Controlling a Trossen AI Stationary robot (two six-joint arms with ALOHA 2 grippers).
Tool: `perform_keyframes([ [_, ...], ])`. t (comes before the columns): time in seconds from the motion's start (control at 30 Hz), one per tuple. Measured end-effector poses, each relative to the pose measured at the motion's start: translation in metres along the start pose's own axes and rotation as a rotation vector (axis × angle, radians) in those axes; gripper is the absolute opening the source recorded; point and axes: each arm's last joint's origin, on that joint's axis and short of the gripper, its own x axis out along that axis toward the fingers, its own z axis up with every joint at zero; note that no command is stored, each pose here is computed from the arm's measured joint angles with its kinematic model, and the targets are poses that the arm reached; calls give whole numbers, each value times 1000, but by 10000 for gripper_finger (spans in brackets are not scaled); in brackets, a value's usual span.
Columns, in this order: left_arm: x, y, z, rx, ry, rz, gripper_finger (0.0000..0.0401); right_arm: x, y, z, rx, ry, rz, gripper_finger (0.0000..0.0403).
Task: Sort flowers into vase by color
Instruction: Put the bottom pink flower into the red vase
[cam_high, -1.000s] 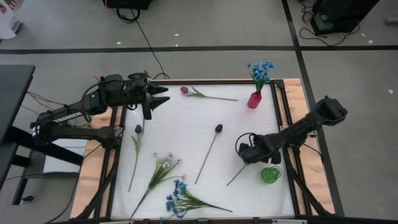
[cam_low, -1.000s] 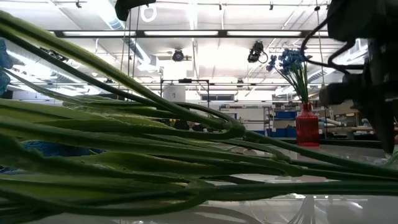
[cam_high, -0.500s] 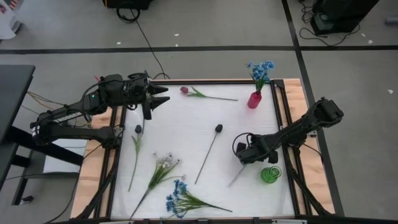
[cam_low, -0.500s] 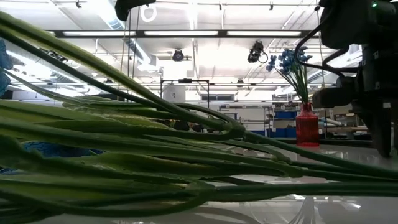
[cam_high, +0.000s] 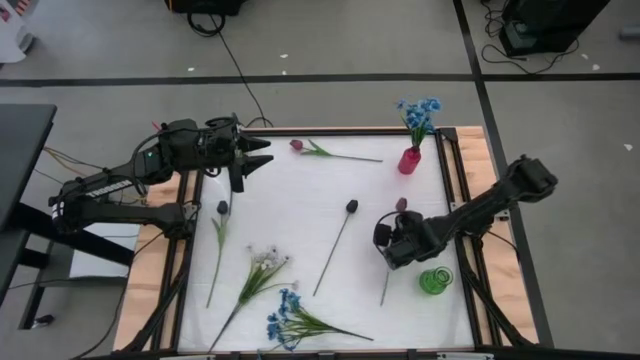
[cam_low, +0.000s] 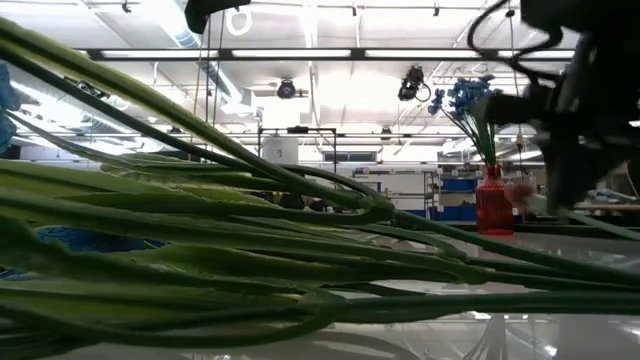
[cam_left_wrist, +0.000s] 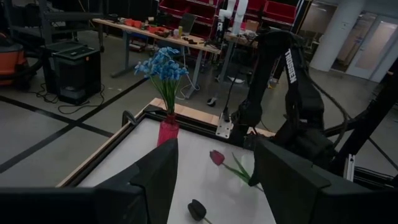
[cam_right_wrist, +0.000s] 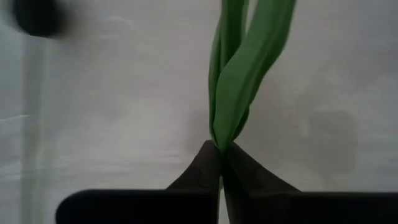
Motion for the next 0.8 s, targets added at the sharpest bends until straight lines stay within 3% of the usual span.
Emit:
perform_keyframes([
  [0.4, 0, 0, 0, 0, 0, 0, 218, -46, 5, 33, -198, -147, 265, 10],
  [0.63, 0, 0, 0, 0, 0, 0, 218, -72, 1, 55, -416, -294, 390, 10],
  [0.8, 0, 0, 0, 0, 0, 0, 218, -91, -7, 71, -571, -323, 451, 10],
])
